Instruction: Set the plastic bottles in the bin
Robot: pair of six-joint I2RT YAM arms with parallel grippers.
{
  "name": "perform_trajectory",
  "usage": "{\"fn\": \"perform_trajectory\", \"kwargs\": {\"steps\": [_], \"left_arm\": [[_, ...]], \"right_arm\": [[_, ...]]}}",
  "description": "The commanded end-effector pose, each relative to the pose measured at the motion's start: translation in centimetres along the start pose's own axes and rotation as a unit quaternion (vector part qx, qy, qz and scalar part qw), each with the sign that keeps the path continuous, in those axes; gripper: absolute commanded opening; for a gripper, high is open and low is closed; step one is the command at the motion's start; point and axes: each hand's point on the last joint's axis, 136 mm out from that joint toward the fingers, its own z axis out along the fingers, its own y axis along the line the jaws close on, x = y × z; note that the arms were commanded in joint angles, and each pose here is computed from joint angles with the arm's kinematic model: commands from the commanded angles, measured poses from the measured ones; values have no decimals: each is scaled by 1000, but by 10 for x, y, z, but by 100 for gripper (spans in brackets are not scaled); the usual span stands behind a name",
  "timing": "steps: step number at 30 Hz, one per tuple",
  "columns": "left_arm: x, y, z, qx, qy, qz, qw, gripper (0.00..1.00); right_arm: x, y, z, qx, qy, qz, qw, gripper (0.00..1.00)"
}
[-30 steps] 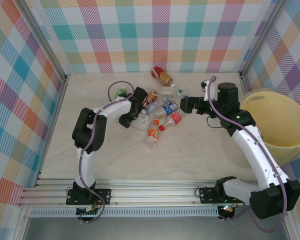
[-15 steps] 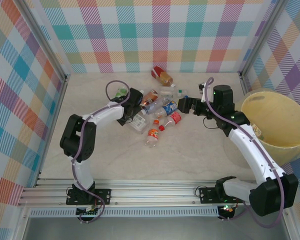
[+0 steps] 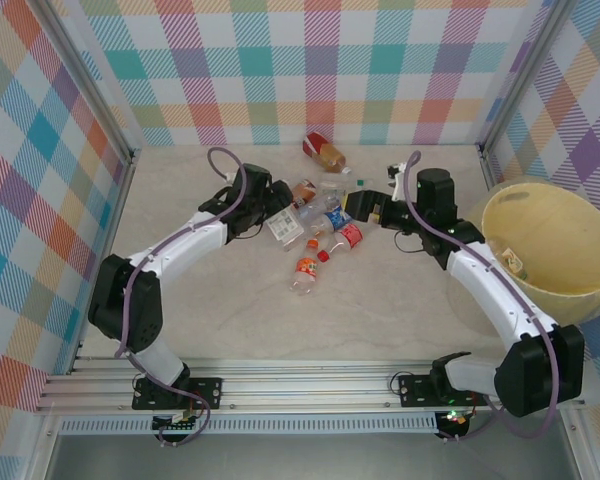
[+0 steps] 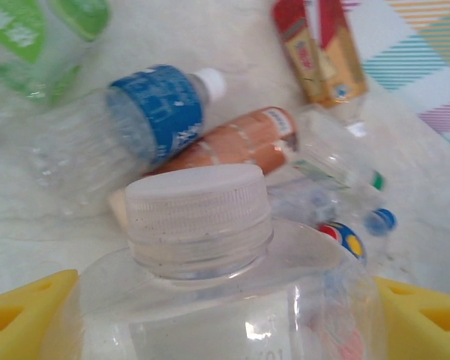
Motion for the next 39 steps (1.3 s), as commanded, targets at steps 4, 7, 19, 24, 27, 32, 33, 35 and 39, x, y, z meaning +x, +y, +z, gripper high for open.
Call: {"fn": "perform_trajectory", "kwargs": {"steps": [4, 7, 19, 24, 27, 32, 33, 35, 39], "left_arm": [[-9, -65, -29, 120, 1, 35, 992, 69], [-5, -81, -35, 149, 8, 41, 988, 69], [5, -113, -48, 210, 30, 49, 976, 69], [8, -117, -47, 216, 36, 45, 975, 69], [11, -118, -46, 220, 42, 43, 974, 68], [11, -114, -46, 211, 42, 42, 976, 69], [12, -113, -47, 211, 41, 44, 976, 69], [11, -112, -48, 209, 40, 42, 976, 70], [10, -110, -50, 204, 39, 39, 977, 76]], "right_arm": [[21, 21, 24, -62, 37, 0, 997, 100], [27, 26, 37, -76, 54, 2, 996, 100], [48, 23, 82, -81, 101, -6, 992, 98], [49, 33, 96, -92, 83, -37, 992, 89], [41, 39, 100, -102, 55, -47, 992, 81], [32, 33, 102, -79, 22, -42, 996, 64], [31, 31, 101, -74, 20, -43, 996, 61], [32, 29, 101, -70, 20, -45, 996, 54], [34, 30, 102, -73, 27, -40, 996, 46]]}}
